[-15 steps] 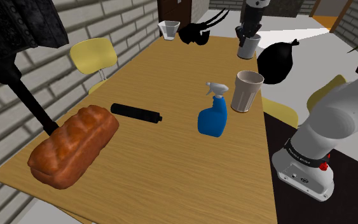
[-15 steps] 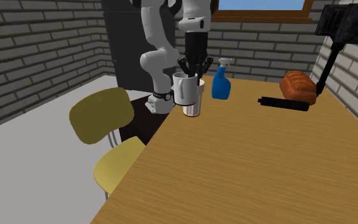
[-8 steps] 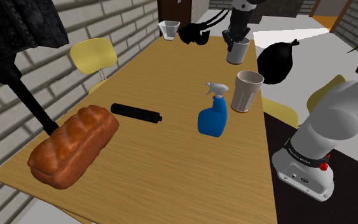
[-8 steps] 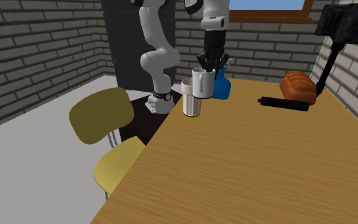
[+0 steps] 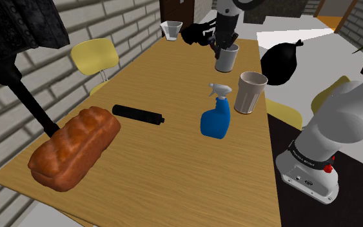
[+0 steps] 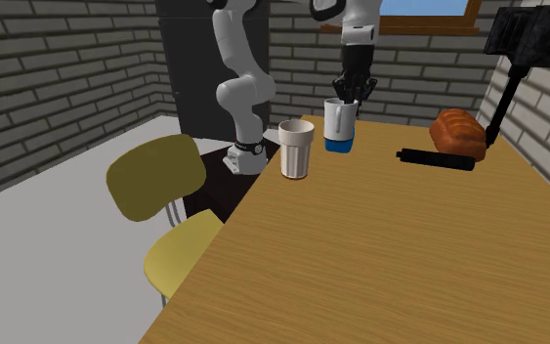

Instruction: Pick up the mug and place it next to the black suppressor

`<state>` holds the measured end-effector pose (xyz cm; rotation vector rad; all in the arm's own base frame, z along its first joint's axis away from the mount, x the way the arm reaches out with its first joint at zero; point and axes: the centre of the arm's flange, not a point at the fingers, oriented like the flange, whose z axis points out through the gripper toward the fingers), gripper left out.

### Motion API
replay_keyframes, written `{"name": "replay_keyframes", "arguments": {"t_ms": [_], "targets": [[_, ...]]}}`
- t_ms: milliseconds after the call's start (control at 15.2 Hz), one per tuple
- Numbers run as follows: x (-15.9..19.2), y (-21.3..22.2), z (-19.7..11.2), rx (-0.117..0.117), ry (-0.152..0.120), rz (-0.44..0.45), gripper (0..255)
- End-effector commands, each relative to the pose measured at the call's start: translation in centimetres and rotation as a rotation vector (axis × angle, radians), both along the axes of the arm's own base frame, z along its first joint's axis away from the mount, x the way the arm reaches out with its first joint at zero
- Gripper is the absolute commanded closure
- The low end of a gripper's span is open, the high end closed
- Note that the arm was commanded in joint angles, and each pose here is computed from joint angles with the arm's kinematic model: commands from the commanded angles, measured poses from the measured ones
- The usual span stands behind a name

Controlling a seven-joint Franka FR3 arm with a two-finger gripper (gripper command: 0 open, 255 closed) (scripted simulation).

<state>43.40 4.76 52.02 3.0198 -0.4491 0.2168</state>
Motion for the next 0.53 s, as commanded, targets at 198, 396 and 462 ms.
{"name": "replay_keyframes", "arguments": {"t_ms": [198,396,462], "targets": [[0.2,6.6,0.2,0.000,0.000,-0.002,255],[0.3,10.6,0.2,0.000,0.000,-0.002,255],[0.4,11.9,0.2,0.000,0.000,-0.002,255]]}}
